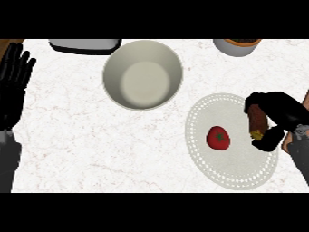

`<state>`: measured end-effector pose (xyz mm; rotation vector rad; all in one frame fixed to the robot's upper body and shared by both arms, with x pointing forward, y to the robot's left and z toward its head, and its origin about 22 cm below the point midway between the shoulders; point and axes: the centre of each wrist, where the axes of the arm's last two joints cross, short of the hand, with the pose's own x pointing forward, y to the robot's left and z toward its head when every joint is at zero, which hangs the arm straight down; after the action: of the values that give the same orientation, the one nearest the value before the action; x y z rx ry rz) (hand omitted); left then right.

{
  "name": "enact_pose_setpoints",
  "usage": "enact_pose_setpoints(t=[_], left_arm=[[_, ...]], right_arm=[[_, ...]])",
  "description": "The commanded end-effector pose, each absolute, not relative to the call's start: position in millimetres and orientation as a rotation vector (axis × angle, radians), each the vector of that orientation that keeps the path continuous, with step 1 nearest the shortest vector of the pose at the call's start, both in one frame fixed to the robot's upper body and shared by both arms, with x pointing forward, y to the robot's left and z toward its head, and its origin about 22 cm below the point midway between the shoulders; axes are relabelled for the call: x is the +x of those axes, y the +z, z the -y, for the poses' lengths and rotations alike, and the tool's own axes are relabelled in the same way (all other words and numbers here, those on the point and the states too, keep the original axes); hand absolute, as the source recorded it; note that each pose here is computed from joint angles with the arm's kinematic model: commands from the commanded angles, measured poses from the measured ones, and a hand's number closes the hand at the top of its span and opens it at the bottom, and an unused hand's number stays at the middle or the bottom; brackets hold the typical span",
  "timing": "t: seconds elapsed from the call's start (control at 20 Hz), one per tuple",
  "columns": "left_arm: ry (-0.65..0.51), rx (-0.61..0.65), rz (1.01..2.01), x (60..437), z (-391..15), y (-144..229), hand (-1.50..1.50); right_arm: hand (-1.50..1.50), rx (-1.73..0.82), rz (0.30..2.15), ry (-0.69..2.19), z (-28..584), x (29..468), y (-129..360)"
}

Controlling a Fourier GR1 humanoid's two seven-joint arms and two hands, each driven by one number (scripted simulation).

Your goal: Pick the sweet potato from the placemat and place it in the bowl

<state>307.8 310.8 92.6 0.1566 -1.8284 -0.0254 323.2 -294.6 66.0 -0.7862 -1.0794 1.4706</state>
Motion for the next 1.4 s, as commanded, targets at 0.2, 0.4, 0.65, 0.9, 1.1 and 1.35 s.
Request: enact_pose_setpoints(t=[0.2, 0.4, 0.65, 0.9, 1.1, 1.35], left_arm=[[-0.042, 0.133, 1.857, 315, -300, 98, 0.0], [-0.046, 0.138, 1.832, 316, -301, 98, 0.0], [-0.037, 0.133, 1.833, 315, -291, 95, 0.0], [-0.04, 0.16, 1.834, 316, -295, 93, 0.0], [-0.028, 0.189, 1.816, 313, -306, 93, 0.0], [-0.013, 0.178, 1.808, 321, -294, 91, 0.0]], right_arm=[[1.5, -0.796, 1.241, 1.512, 377, 369, 132], [1.5, -0.896, 1.365, 1.431, 394, 388, 170], [1.5, -0.777, 1.564, 1.418, 408, 402, 199], [1.5, -0.691, 1.781, 1.364, 398, 421, 231], [1.5, -0.481, 1.926, 1.294, 391, 430, 255], [1.5, -0.228, 1.972, 1.266, 318, 458, 287]])
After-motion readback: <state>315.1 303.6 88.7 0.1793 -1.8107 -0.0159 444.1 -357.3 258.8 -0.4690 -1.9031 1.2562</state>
